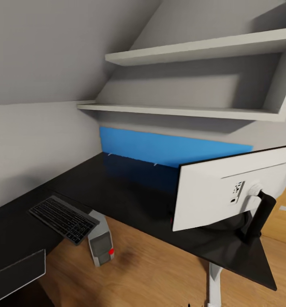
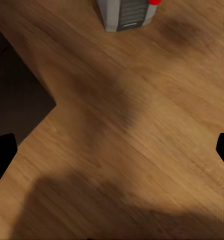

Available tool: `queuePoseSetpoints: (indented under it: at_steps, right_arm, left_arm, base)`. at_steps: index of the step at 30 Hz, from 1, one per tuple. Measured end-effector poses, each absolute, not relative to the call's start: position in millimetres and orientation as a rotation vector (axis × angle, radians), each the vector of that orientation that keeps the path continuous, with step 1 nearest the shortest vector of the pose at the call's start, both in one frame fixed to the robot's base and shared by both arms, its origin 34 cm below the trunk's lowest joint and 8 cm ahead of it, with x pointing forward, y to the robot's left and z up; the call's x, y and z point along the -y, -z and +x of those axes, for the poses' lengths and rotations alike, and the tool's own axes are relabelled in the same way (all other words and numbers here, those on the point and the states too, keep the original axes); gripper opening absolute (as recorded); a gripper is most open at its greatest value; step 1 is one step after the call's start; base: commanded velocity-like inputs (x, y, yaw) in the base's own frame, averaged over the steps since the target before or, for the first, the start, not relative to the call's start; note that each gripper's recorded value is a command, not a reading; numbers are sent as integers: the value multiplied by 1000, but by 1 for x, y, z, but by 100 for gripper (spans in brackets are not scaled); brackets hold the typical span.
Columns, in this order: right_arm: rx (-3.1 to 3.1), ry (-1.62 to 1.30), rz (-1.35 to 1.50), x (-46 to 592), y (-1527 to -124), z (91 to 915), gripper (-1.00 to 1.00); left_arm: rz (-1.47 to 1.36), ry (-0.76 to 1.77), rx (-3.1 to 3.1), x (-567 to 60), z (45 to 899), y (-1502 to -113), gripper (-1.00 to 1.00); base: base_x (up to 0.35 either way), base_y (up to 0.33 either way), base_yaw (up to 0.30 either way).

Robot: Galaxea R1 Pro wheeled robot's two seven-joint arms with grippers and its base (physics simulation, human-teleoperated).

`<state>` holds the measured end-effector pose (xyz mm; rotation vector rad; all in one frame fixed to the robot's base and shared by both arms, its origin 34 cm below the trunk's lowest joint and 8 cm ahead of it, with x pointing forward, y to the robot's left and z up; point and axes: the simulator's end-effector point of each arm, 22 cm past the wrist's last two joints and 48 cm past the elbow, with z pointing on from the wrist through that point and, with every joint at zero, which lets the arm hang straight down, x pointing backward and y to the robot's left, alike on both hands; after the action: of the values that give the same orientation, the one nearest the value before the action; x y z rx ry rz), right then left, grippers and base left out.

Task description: In the bedroom, organize the workspace by keeping the computer under the desk, ensuring the monitor is on the desk, placing the keyboard on the desk next to the monitor, placing the mouse on the desk next to the keyboard, moving the folder from the swivel chair onto the desk next to the mouse, stacking the notebook on top of the folder with the pen on top of the notebook, and positioning the swivel chair next to the desk.

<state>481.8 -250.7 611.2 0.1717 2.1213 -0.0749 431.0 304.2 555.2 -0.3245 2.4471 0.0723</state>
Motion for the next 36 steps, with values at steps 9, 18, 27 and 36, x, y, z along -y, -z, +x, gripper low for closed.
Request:
queuePoseSetpoints:
  at_steps: [9, 18, 27, 36]
  right_arm:
    - [-2126, 76, 172, 251, -610, 481, 100]
    - [-2134, 78, 172, 252, -607, 479, 100]
    - [-2142, 78, 172, 251, -604, 476, 100]
    - [-2148, 78, 172, 251, -602, 475, 100]
  left_arm:
    - [-325, -73, -2451, -304, 430, -554, 100]
    - [-326, -74, -2459, -304, 427, -552, 100]
    - [-325, -76, -2467, -304, 424, -549, 100]
    - [-326, -77, -2473, -304, 422, -548, 100]
  base:
    - [0, 37, -219]
    - [0, 3, -150]
    - [0, 0, -133]
    - [0, 0, -71]
